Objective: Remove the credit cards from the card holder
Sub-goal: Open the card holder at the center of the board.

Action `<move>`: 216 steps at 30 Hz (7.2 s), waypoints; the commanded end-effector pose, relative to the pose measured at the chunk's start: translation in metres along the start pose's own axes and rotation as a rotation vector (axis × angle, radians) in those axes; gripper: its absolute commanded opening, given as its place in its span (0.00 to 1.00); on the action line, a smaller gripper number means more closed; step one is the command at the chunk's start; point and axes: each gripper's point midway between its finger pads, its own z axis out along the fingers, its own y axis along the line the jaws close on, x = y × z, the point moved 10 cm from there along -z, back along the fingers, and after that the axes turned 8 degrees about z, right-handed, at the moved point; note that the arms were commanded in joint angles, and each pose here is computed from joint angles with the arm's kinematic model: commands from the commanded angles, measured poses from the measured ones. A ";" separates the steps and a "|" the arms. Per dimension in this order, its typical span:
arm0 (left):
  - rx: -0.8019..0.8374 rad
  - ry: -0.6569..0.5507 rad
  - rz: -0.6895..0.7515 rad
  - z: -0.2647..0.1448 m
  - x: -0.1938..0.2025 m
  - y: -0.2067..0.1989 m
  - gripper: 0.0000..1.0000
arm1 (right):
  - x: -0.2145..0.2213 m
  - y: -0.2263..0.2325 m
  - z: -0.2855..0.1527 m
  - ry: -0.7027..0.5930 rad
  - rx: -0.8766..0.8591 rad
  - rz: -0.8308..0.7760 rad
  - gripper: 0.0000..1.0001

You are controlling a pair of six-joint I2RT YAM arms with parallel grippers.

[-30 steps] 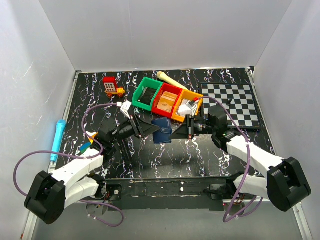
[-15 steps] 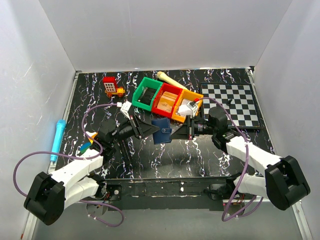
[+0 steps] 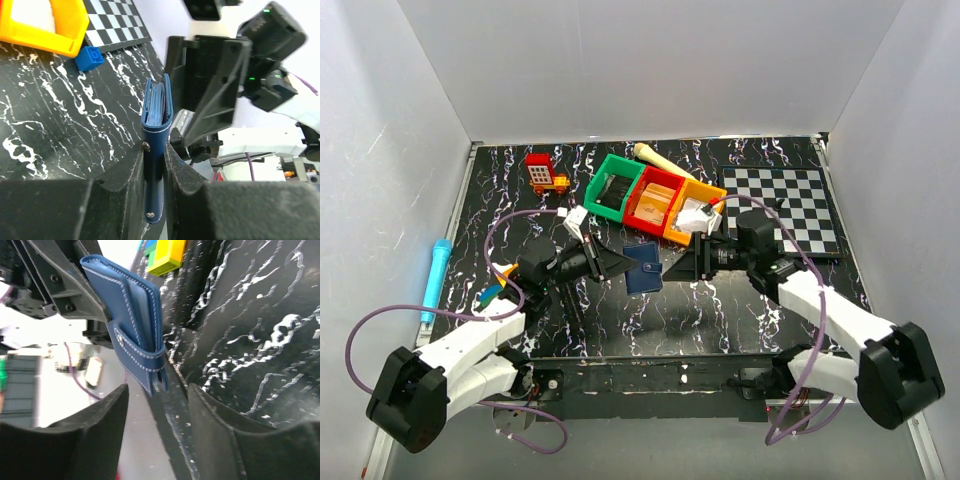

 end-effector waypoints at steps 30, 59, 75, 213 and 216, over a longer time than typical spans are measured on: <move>-0.667 0.044 0.046 0.048 -0.046 -0.069 0.00 | -0.015 0.126 0.017 -0.358 0.912 -0.533 0.76; -0.597 0.025 -0.074 0.046 -0.043 -0.080 0.00 | -0.011 0.108 0.050 -0.319 0.906 -0.482 0.70; -0.554 0.022 -0.091 0.045 -0.044 -0.085 0.00 | -0.012 0.096 0.055 -0.298 0.993 -0.502 0.61; -0.576 0.058 -0.076 0.039 -0.039 -0.089 0.00 | -0.009 0.090 0.066 -0.215 1.101 -0.644 0.26; -0.573 0.055 -0.074 0.038 -0.040 -0.090 0.00 | -0.009 0.089 0.067 -0.208 1.104 -0.643 0.24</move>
